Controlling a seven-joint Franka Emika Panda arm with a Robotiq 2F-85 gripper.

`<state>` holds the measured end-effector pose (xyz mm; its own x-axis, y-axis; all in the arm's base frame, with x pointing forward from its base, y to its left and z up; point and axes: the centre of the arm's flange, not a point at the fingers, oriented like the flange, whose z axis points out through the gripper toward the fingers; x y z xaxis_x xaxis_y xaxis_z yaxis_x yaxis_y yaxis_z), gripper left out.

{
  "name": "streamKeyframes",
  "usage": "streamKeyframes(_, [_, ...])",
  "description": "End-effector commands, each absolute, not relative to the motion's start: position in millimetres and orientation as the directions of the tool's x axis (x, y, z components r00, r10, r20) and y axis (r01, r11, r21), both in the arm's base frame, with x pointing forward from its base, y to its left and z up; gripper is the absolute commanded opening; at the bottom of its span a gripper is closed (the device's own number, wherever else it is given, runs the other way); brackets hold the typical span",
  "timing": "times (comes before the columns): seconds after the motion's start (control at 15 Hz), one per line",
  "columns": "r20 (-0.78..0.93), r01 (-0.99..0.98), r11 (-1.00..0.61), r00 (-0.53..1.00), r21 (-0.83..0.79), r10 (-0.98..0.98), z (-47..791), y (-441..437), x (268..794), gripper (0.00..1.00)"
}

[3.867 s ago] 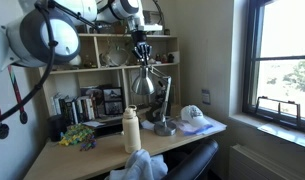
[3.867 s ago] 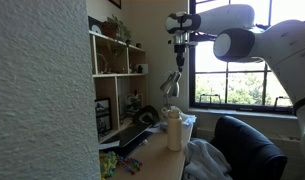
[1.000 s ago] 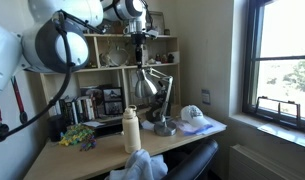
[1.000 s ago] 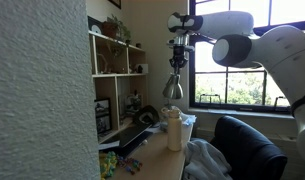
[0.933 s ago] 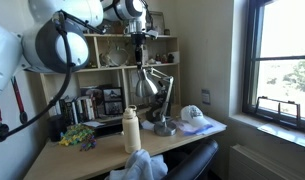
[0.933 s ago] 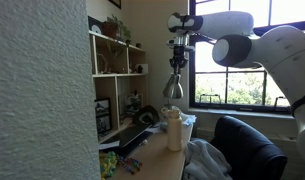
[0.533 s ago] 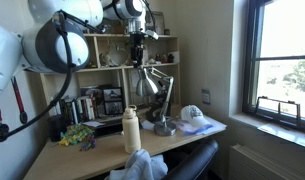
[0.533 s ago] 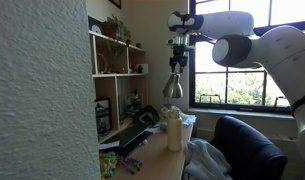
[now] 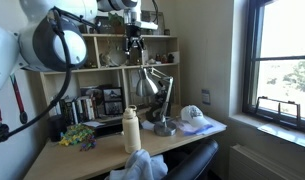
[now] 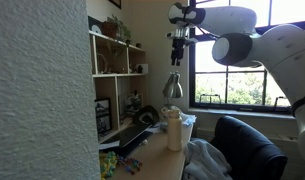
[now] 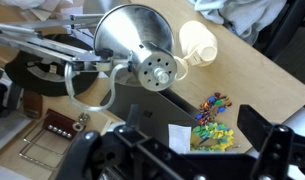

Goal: Tighten the knob on the desk lamp

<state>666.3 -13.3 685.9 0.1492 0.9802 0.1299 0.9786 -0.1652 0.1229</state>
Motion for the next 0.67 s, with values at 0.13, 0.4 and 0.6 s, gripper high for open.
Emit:
streamKeyframes(0.13, [0.186, 0.872, -0.462, 0.432, 0.163, 0.882, 724, -10, 625, 1.0])
streamKeyframes(0.4, [0.258, 0.74, -0.649, 0.601, 0.177, 0.756, 726, -5, 599, 1.0])
streamKeyframes(0.6, [0.293, 0.623, -0.766, 0.711, 0.159, 0.639, 717, 1, 590, 1.0])
